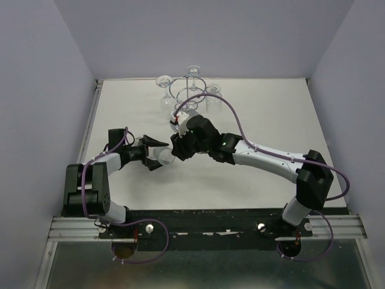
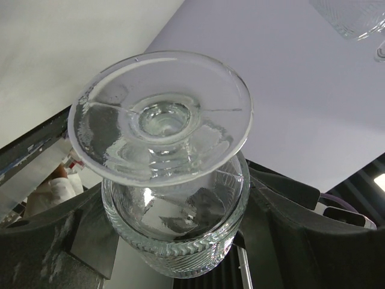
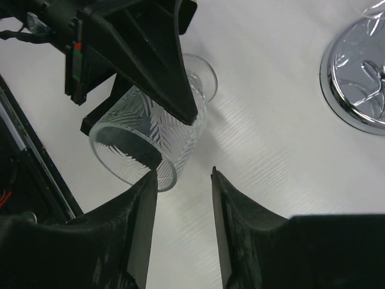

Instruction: Take the wine glass off the wine glass rack

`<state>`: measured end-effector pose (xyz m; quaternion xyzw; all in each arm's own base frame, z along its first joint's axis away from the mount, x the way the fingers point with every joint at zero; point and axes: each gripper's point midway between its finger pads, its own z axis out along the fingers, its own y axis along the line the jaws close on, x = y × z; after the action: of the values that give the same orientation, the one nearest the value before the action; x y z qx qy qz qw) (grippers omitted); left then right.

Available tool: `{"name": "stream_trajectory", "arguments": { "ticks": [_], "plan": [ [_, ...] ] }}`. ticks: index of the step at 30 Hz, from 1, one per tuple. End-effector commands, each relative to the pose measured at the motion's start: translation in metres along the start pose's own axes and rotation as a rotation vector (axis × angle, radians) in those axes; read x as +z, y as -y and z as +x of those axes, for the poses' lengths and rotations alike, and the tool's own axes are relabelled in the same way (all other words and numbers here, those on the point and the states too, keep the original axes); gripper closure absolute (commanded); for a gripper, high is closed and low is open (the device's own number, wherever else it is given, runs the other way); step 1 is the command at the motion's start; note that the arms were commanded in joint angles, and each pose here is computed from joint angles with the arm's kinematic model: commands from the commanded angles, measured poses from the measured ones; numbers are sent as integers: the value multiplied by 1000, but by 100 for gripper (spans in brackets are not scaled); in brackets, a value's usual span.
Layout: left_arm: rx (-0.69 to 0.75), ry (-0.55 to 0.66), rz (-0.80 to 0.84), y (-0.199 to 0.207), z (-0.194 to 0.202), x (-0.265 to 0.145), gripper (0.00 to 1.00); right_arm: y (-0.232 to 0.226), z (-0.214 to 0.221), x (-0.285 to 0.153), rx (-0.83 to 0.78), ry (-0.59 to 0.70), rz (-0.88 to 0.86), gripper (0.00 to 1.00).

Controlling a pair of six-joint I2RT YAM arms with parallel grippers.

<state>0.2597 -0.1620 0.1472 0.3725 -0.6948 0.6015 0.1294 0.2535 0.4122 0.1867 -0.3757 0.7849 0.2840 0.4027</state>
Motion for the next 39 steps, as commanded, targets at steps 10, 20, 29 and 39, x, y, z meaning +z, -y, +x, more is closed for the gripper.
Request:
{"name": "stream_trajectory", "arguments": {
  "ticks": [10,20,29,39],
  "plan": [
    [-104,108,50,-4,-11,-25,100,3,-14,39,109,41,128,59],
    [-93,117,64,0,-13,-27,100,-30,-10,55,104,5,-30,63],
    [-81,119,73,4,-14,-28,100,-46,-11,61,74,-1,-104,68],
    [-63,112,85,9,-14,-28,100,-51,-17,70,-16,29,-99,74]
  ]
}}
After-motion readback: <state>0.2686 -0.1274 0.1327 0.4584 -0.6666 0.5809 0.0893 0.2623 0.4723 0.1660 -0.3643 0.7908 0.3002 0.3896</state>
